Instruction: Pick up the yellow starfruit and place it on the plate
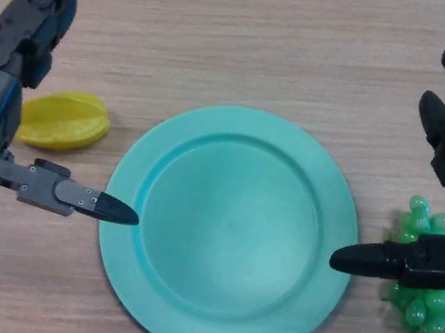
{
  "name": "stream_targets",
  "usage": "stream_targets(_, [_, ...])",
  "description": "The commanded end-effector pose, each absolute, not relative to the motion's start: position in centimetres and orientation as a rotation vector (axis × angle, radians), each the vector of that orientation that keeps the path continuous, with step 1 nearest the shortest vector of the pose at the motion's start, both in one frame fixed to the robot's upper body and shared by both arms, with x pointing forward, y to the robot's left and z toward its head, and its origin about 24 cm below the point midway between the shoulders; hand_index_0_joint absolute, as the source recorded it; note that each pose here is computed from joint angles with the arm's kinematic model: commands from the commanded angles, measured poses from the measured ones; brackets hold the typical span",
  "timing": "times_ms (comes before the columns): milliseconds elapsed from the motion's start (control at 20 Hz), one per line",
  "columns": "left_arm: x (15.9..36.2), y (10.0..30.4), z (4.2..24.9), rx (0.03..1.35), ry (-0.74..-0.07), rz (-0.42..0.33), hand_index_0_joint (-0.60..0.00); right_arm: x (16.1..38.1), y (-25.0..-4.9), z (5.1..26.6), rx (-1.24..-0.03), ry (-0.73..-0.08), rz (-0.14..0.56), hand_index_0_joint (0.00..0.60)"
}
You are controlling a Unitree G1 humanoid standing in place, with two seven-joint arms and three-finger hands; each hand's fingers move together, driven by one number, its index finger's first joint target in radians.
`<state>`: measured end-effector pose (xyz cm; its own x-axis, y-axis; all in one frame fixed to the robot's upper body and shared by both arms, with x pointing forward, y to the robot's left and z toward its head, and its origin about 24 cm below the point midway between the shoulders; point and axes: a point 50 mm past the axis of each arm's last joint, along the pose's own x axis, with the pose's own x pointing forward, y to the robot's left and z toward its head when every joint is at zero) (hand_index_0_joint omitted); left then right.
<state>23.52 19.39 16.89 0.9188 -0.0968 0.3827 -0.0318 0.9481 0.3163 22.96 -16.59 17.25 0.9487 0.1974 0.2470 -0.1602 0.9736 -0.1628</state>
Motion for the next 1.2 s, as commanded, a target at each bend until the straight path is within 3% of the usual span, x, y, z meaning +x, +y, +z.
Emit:
stream_targets(50, [22.3, 20.7, 19.7, 0.332, -0.626, 0.055, 0.000, 21.9, -16.8, 20.4, -0.151, -0.529, 0.162, 0.000])
stream_targets(600, [22.6, 21.3, 20.0, 0.333, -0.639, 0.055, 0.000, 22.0, -16.3, 19.8, -0.134, -0.523, 0.180, 0.000])
stream_targets(850, [24.2, 22.8, 20.6, 0.422, -0.672, 0.148, 0.000, 21.7, -16.6, 19.8, -0.112, -0.499, 0.187, 0.000])
stream_targets(1050, [26.2, 23.8, 19.9, 0.517, -0.618, 0.181, 0.000, 21.4, -17.0, 19.7, -0.100, -0.491, 0.185, 0.000])
stream_targets(1200, [27.6, 24.1, 19.0, 0.701, -0.521, 0.166, 0.000, 21.2, -17.4, 19.5, -0.100, -0.479, 0.175, 0.000])
